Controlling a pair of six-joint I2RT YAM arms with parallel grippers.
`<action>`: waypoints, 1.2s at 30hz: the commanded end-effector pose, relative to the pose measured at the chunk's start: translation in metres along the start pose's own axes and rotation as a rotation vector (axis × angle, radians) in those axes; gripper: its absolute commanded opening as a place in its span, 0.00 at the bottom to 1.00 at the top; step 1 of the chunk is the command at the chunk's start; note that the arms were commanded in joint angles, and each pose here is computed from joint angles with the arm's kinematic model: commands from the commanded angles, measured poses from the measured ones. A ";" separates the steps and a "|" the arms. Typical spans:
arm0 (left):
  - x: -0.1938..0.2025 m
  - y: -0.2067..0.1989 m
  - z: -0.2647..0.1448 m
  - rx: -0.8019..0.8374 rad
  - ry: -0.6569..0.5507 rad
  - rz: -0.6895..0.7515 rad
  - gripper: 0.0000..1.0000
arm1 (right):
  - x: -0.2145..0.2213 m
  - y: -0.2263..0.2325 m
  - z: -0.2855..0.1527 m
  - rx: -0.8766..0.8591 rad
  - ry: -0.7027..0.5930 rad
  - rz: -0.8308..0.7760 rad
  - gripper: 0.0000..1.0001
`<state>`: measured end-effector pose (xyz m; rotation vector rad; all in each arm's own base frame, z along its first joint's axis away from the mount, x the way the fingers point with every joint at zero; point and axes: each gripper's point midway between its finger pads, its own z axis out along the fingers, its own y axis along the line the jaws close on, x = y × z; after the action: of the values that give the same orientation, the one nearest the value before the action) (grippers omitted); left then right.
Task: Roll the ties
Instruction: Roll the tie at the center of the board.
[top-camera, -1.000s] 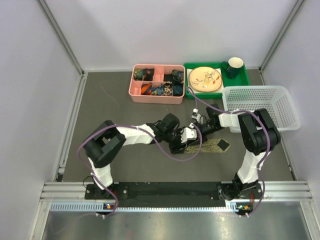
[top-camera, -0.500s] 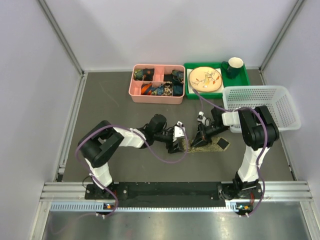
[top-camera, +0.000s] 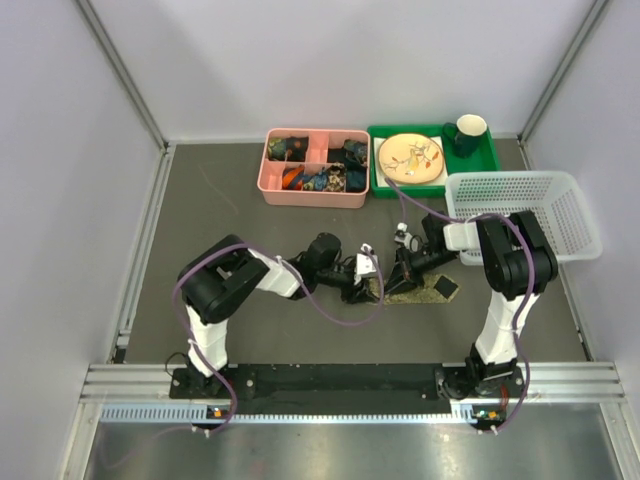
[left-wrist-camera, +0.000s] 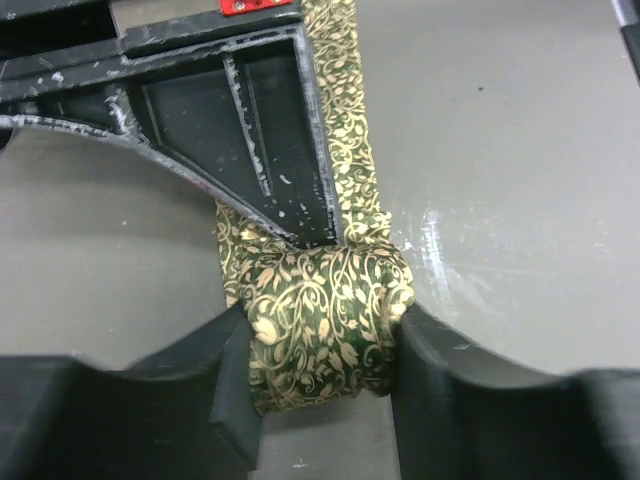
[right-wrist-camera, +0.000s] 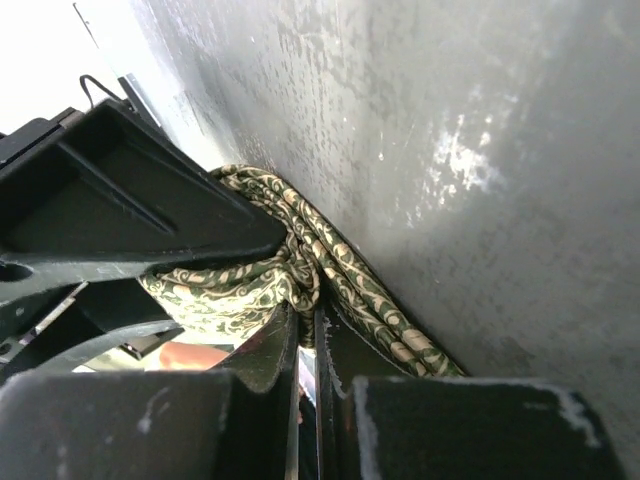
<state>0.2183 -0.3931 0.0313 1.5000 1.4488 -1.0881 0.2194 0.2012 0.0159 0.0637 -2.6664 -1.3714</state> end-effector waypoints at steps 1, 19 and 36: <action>0.006 0.001 0.002 -0.001 0.083 -0.021 0.35 | -0.010 -0.029 0.007 0.126 -0.031 -0.065 0.00; 0.056 -0.007 -0.046 -0.074 0.655 -0.042 0.08 | -0.003 0.043 -0.034 -0.066 -0.088 -0.204 0.58; 0.056 -0.008 -0.033 -0.024 0.684 -0.053 0.32 | -0.013 0.013 0.000 0.015 -0.027 -0.191 0.00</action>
<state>0.2292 -0.3708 0.0256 1.8328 1.7986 -0.6105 0.2225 0.2152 0.0422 0.2167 -2.6553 -1.5103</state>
